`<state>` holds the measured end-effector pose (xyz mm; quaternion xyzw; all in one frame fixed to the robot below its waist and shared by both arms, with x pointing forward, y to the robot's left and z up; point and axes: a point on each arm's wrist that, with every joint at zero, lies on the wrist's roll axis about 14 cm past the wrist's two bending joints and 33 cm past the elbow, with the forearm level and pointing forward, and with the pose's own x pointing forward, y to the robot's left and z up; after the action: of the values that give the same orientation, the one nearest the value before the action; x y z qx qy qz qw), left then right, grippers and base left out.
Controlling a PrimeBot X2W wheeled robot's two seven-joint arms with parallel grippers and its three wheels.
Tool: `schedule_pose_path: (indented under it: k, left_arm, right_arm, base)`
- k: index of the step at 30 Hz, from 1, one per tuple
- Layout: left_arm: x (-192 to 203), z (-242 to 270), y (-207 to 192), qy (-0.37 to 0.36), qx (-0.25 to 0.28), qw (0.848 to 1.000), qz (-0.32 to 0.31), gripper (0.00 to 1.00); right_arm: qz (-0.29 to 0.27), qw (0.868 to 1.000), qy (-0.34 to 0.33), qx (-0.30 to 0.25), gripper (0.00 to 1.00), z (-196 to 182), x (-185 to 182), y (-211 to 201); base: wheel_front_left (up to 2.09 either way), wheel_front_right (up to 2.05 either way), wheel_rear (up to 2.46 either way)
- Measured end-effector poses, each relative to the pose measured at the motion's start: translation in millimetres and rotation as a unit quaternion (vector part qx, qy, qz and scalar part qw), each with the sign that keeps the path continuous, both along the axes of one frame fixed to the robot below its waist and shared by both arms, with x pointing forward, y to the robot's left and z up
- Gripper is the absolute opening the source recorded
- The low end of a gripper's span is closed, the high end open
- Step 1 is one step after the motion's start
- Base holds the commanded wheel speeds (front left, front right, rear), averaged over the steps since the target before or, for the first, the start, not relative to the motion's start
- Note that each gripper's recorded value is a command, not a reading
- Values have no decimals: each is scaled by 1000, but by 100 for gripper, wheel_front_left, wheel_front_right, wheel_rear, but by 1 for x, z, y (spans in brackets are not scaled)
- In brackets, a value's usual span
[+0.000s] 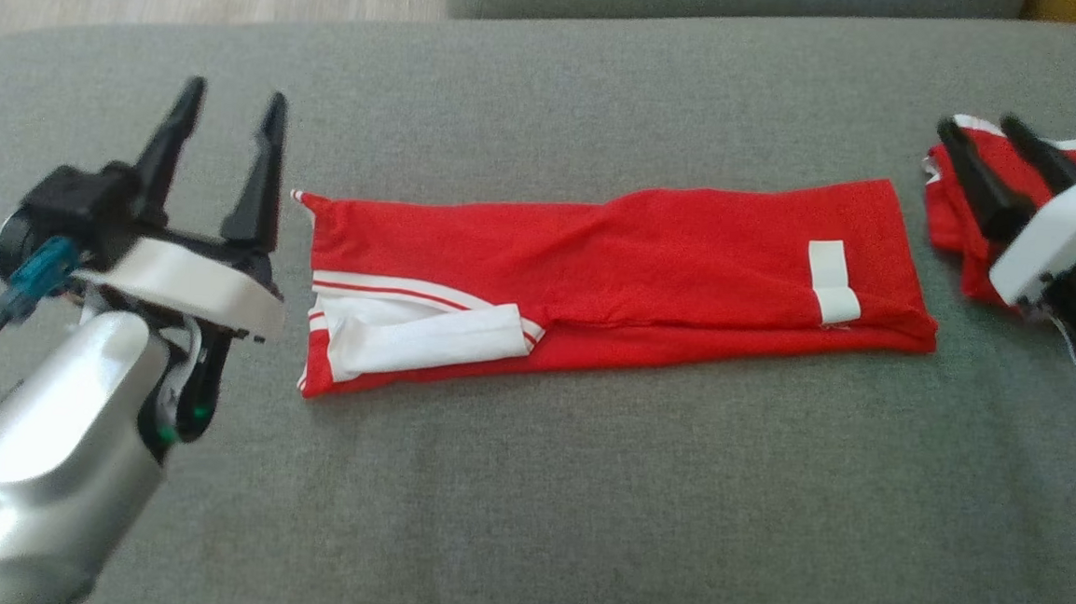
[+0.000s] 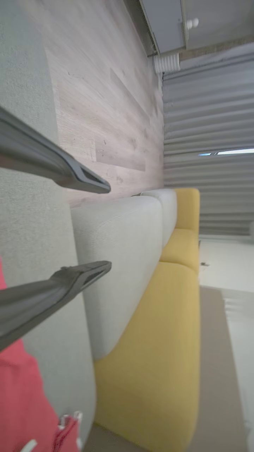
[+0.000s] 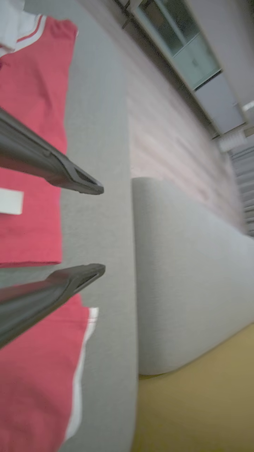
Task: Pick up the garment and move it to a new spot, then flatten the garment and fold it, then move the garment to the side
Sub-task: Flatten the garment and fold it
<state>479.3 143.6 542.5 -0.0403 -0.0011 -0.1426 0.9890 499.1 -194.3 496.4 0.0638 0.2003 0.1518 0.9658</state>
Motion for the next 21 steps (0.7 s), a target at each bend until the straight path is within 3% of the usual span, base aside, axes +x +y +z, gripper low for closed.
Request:
schedule_pose_path:
  k: [4,8,12,21]
  left_arm:
    - [-10,15,7,-23,-63,997,41,100]
    - [-26,27,13,-57,-78,993,67,100]
    - [-48,13,12,-54,-86,992,76,100]
    - [-80,-31,7,-11,-84,993,86,100]
  right_arm:
    - [3,993,-115,37,100,50,6,19]
    - [-5,978,-194,79,100,75,3,37]
    - [-17,973,-204,106,100,53,-18,58]
    - [-60,976,-170,120,100,-1,-61,80]
  base:
    - [0,0,0]
    - [0,0,0]
    - [0,0,0]
    - [0,0,0]
